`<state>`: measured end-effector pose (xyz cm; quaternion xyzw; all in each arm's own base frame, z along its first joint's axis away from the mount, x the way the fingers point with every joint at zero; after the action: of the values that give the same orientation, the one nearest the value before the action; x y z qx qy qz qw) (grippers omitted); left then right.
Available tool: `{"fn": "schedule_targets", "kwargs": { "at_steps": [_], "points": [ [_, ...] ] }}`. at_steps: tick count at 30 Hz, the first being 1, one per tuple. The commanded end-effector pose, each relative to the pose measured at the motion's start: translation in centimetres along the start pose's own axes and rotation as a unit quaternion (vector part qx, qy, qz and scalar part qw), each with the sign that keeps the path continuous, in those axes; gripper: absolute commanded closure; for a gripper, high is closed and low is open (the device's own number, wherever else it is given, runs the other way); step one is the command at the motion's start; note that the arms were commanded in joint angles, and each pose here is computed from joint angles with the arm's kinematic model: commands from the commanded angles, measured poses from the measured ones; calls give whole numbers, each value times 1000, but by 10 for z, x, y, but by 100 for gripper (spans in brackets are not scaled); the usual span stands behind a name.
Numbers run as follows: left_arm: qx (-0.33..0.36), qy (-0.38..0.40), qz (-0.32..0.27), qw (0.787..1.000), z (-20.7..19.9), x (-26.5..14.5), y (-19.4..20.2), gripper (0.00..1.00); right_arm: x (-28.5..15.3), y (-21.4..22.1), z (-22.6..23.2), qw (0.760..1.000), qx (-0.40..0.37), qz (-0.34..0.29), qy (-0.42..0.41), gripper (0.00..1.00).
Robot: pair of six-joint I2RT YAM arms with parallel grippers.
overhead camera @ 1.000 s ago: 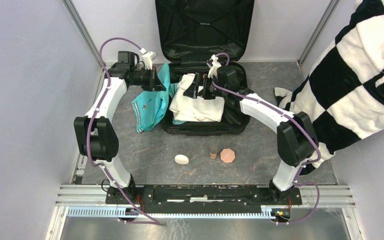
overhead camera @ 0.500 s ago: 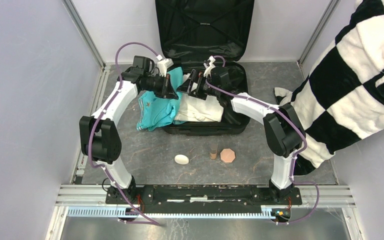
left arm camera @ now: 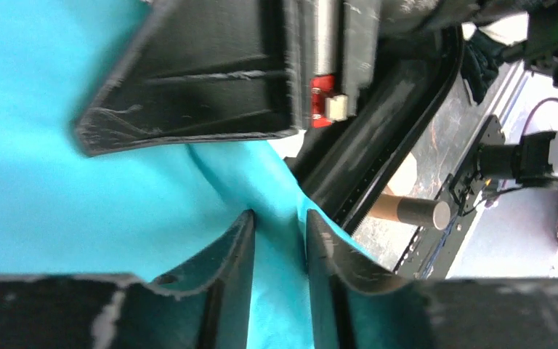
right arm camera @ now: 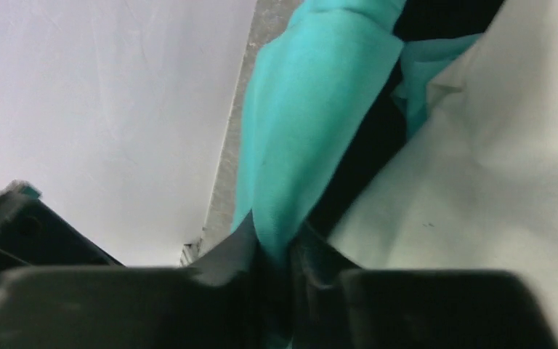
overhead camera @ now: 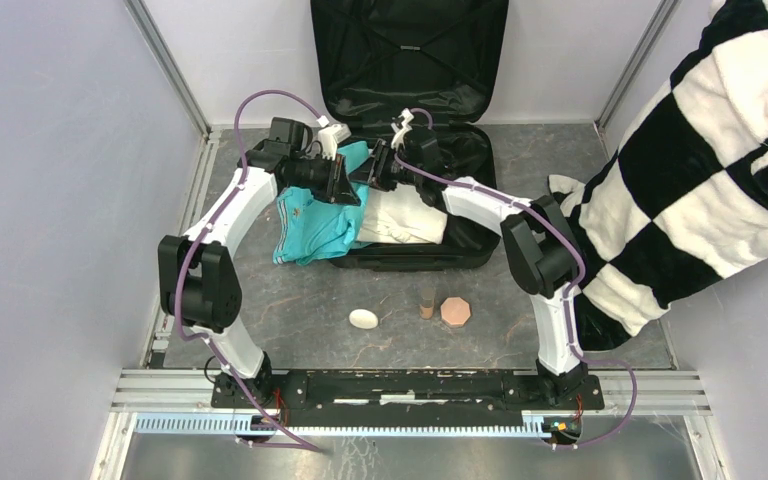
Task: Pack the luggage
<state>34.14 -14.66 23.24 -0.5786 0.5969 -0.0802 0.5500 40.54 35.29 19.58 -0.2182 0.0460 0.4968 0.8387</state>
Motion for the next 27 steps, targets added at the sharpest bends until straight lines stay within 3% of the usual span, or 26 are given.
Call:
{"fn": "schedule_targets", "kwargs": {
  "at_steps": [1,3,5,8,14,18,27],
  "points": [
    [36,35,-51,997,-32,-22,-28,50,-3,-26,43,997,-62,-20,-28,89],
    [42,10,-58,997,-28,-33,-32,30,-15,-43,48,995,-85,-39,-23,93],
    [48,-14,-72,996,-22,-46,-37,24,-32,-60,45,994,-94,-56,-13,100],
    [53,-51,-82,994,-11,-63,-40,16,-59,-81,30,992,-96,-81,10,100],
    [72,-90,-63,991,0,-64,-35,15,-94,-105,-3,987,-112,-94,60,100],
    [80,-113,-20,990,11,-41,-23,21,-105,-114,-19,985,-122,-84,92,100],
    [123,-136,13,983,16,5,-27,22,-127,-108,-51,978,-116,-87,150,100]
  ]
}}
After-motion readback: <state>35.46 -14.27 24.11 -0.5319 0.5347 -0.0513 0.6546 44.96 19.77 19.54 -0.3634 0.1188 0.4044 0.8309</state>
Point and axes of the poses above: each gripper's point midway between its finger pads, its own x axis out along the fingers, its own z axis along the line the jaws close on, y = z × x, the point moved 8 cm from there along -x, back along the fingers, and after that the axes turned 11 degrees about x, right-handed, at the moved point
